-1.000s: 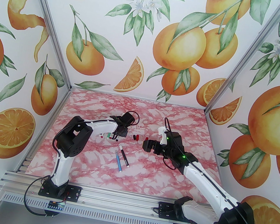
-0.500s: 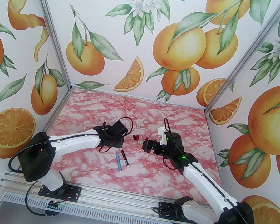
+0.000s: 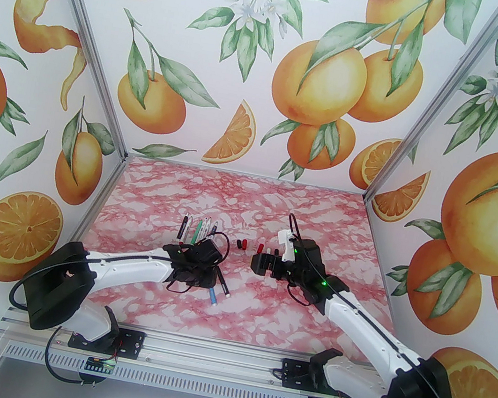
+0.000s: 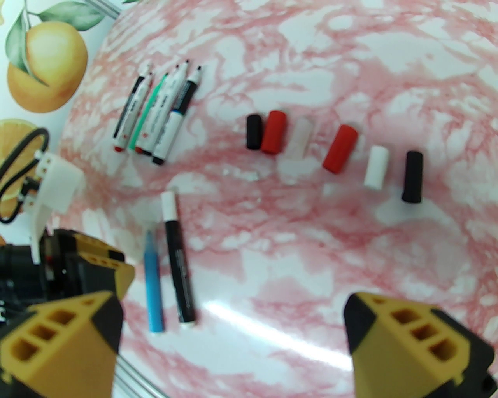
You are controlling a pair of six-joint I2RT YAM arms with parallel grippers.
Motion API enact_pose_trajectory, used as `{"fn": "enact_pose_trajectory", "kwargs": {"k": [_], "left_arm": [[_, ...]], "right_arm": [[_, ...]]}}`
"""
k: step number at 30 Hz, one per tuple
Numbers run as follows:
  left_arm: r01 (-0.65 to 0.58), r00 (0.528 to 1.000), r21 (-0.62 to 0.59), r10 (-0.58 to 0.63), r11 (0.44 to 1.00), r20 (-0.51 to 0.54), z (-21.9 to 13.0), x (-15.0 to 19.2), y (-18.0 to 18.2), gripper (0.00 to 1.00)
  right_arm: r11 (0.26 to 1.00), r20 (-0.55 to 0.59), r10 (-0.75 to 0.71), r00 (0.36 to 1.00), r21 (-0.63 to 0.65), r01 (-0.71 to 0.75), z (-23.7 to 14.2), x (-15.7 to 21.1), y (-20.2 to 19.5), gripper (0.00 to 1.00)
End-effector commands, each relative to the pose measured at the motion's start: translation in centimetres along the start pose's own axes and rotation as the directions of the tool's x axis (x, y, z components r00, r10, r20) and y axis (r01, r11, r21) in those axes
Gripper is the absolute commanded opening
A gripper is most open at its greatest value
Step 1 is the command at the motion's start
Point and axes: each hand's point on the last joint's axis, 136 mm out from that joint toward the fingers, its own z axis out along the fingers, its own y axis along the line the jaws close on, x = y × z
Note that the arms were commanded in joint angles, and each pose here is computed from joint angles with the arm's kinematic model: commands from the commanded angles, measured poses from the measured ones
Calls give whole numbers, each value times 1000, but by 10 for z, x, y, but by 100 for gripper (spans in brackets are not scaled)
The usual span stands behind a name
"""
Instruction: Open the pen caps
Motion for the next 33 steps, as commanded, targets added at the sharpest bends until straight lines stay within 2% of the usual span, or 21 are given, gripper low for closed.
{"fn": "enact_pose_trajectory", "kwargs": {"k": [1, 9, 12, 16, 21, 31, 33], "left_arm": [[6, 1000, 38, -5, 999, -20, 7, 0, -10, 39], [-7, 997, -12, 6, 1000, -76, 18, 10, -2, 40], [-21, 996, -37, 18, 999, -88, 18, 12, 2, 35], [-111, 989, -158, 94, 981, -114, 8, 14, 25, 31], [-187, 975, -249, 150, 950, -162, 0, 18, 45, 28], [-211, 963, -245, 158, 946, -220, 13, 27, 47, 29], [-208, 962, -250, 152, 946, -224, 15, 28, 49, 25]], "right_arm": [[1000, 20, -3, 1000, -22, 4, -4, -1, 5, 100], [1000, 23, -15, 1000, -10, 15, -7, -1, 4, 100], [1000, 23, -14, 1000, -9, 14, -7, -1, 4, 100], [1000, 20, -15, 1000, -7, 15, -6, -1, 4, 100], [1000, 12, -17, 1000, -4, 17, -4, 0, 3, 100], [1000, 4, -11, 1000, -2, 11, -2, 1, 2, 100], [1000, 7, -9, 1000, 0, 9, -3, 2, 1, 100]]}}
